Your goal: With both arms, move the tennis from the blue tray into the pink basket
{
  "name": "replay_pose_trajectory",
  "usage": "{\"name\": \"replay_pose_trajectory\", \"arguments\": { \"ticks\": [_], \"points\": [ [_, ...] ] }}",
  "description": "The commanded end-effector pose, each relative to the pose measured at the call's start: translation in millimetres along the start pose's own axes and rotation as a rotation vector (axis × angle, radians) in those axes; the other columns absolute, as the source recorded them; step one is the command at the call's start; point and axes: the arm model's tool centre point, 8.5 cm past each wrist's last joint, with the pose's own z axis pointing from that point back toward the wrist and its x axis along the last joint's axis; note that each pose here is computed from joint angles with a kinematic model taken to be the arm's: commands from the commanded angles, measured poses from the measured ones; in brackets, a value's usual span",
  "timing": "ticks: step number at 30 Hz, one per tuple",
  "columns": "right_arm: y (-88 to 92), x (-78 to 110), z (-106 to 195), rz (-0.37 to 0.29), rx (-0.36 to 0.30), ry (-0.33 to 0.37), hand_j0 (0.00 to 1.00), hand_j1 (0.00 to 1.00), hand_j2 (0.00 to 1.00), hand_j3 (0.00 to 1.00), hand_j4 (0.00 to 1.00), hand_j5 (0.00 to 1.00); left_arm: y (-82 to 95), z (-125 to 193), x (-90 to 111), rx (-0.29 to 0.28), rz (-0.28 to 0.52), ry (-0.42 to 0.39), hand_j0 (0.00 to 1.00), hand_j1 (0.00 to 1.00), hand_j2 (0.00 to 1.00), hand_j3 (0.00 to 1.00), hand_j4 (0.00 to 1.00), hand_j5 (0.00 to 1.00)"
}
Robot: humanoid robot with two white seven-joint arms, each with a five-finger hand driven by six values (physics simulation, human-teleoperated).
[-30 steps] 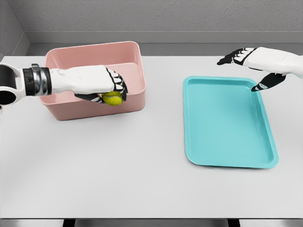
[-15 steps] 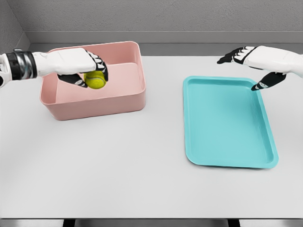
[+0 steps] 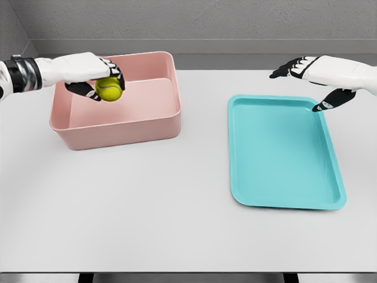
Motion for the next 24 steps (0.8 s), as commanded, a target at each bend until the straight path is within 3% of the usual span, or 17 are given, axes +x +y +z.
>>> {"name": "replay_pose_trajectory", "arguments": {
  "ticks": [1, 2, 4, 5, 18, 19, 20, 21, 24],
  "points": [
    [-0.9, 0.2, 0.4, -0.004, -0.005, 0.000, 1.00, 1.00, 1.00, 1.00, 1.00, 1.00, 0.6, 1.1, -3.6, 0.009, 0.014, 0.011, 0.58, 0.58, 0.58, 0.58, 0.58, 0.58],
    [-0.9, 0.2, 0.4, -0.004, -0.005, 0.000, 1.00, 1.00, 1.00, 1.00, 1.00, 1.00, 0.9, 1.0, -3.2, 0.010, 0.013, 0.010, 0.58, 0.58, 0.58, 0.58, 0.58, 0.58],
    [-0.9, 0.2, 0.4, -0.004, -0.005, 0.000, 1.00, 1.00, 1.00, 1.00, 1.00, 1.00, 1.5, 1.4, -2.9, 0.012, 0.011, 0.009, 0.92, 0.92, 0.92, 0.92, 0.92, 0.92],
    [-0.4, 0.2, 0.2, -0.005, -0.003, -0.001, 1.00, 1.00, 1.00, 1.00, 1.00, 1.00, 2.2, 2.1, -3.3, 0.012, 0.009, 0.011, 1.00, 1.00, 1.00, 1.00, 1.00, 1.00],
    [-4.0, 0.2, 5.2, 0.004, -0.018, 0.006, 1.00, 1.00, 1.00, 1.00, 1.00, 1.00, 4.4, 5.8, -1.3, 0.019, 0.001, 0.005, 1.00, 1.00, 1.00, 1.00, 1.00, 1.00],
    [-4.0, 0.2, 5.2, 0.004, -0.018, 0.006, 1.00, 1.00, 1.00, 1.00, 1.00, 1.00, 12.7, 4.5, 9.5, 0.040, -0.021, -0.027, 1.00, 1.00, 1.00, 1.00, 1.00, 1.00],
    [-4.0, 0.2, 5.2, 0.004, -0.018, 0.006, 1.00, 1.00, 1.00, 1.00, 1.00, 1.00, 25.1, 12.4, 25.8, 0.095, -0.057, -0.072, 1.00, 1.00, 1.00, 1.00, 1.00, 1.00],
    [-4.0, 0.2, 5.2, 0.004, -0.018, 0.006, 1.00, 1.00, 1.00, 1.00, 1.00, 1.00, 31.9, 38.5, 26.3, 0.130, -0.039, -0.086, 1.00, 1.00, 1.00, 1.00, 1.00, 1.00],
    [-4.1, 1.7, 4.8, 0.007, -0.017, 0.001, 1.00, 1.00, 1.00, 1.00, 1.00, 1.00, 27.3, 73.9, 55.1, 0.117, -0.058, -0.161, 1.00, 1.00, 1.00, 1.00, 1.00, 1.00]
  ]
}}
